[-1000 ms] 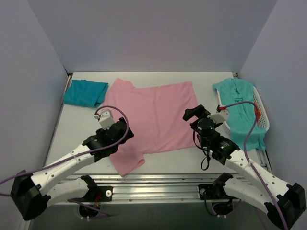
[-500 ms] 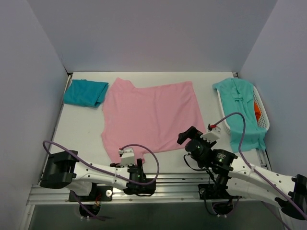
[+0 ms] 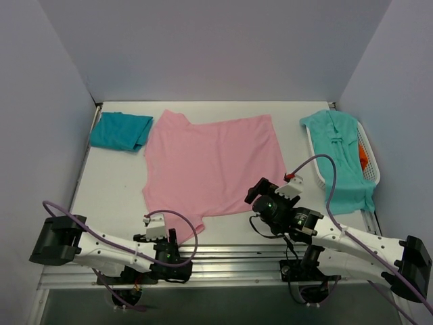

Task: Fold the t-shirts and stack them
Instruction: Grap the side of the flattened tshirt closest away from the robot with both arms

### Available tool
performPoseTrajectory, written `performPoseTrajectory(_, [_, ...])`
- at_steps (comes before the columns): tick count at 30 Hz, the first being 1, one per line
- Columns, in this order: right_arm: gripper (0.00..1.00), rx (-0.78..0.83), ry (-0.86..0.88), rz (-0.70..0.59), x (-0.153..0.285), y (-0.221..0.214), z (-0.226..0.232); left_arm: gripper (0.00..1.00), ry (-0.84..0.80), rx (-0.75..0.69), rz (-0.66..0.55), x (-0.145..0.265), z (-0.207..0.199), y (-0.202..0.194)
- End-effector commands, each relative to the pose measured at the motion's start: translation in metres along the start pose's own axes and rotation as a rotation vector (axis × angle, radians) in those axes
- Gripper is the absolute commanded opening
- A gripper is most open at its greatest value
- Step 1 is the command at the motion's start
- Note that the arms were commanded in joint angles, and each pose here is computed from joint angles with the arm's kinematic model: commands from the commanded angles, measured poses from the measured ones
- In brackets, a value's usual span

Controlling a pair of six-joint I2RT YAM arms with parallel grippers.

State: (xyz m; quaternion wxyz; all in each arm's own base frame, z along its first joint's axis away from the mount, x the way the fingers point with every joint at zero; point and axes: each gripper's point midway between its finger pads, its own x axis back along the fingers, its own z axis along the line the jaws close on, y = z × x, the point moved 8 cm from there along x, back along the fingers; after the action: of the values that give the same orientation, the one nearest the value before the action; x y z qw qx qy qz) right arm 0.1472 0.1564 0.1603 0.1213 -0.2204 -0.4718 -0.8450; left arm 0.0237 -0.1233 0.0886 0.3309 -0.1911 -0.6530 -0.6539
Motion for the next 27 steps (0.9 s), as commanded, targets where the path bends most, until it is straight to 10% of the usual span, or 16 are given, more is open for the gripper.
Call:
performPoseTrajectory(1, [0.96, -0.009, 0.000, -0.060, 0.001, 0.011, 0.010, 0.88, -0.132, 0.736, 0.002, -0.005, -0.031, 0.012])
performPoseTrajectory(27, [0.96, 0.043, -0.033, -0.083, -0.010, 0.001, 0.017, 0.83, -0.258, 0.846, -0.086, -0.028, -0.036, 0.012])
